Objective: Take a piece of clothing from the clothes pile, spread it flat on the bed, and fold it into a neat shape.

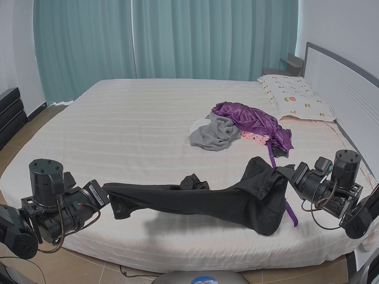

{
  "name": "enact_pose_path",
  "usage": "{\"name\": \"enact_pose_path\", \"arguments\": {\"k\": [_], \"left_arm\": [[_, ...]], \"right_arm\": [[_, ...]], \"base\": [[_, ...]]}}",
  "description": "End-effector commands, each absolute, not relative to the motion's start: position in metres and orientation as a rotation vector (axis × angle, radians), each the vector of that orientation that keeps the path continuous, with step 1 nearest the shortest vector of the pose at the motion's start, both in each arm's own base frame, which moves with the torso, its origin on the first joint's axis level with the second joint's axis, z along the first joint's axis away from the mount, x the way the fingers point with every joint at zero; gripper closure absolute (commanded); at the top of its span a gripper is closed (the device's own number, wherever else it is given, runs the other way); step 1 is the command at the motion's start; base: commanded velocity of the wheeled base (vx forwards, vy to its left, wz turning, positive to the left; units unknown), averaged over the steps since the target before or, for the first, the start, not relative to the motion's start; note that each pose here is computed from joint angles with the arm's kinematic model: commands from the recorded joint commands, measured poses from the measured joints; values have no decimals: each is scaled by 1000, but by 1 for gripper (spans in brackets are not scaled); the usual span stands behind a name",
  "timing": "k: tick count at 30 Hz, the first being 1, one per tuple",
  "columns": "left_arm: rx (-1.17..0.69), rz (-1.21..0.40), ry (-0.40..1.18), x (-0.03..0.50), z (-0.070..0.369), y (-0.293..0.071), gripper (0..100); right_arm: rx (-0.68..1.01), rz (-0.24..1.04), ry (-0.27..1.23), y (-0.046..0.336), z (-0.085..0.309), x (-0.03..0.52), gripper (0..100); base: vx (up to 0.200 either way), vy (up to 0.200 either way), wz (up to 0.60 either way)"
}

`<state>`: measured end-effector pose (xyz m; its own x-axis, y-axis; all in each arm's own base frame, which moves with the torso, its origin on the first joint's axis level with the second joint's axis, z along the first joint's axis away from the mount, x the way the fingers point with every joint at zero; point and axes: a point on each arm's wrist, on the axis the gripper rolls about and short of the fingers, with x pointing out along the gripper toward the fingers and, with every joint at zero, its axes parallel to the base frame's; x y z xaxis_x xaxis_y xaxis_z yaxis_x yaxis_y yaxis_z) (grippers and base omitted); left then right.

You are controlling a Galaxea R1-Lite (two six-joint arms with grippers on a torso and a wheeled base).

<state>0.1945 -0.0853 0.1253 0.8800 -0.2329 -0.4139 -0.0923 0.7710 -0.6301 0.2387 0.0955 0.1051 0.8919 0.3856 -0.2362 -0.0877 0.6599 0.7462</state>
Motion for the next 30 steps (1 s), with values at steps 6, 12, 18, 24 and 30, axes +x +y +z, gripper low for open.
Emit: {"name": "enact_pose_path", "arguments": {"k": [6, 12, 18, 24, 30], "left_arm": [[-692, -77, 503, 195, 124, -86, 100], [-692, -75, 502, 195, 124, -85, 100], [-693, -77, 498, 195, 125, -85, 100], [-692, -76, 501, 195, 124, -85, 100], [-690, -74, 505, 195, 123, -85, 100]], "right_arm": [[812, 273, 396, 95, 105, 240, 100], [812, 272, 395, 95, 105, 240, 100], [813, 274, 388, 95, 107, 239, 100], [813, 272, 387, 95, 107, 239, 100], [812, 267, 393, 95, 105, 240, 100]], "base": [[0, 200, 0], [0, 200, 0], [0, 200, 0], [0, 200, 0], [0, 200, 0]]}}
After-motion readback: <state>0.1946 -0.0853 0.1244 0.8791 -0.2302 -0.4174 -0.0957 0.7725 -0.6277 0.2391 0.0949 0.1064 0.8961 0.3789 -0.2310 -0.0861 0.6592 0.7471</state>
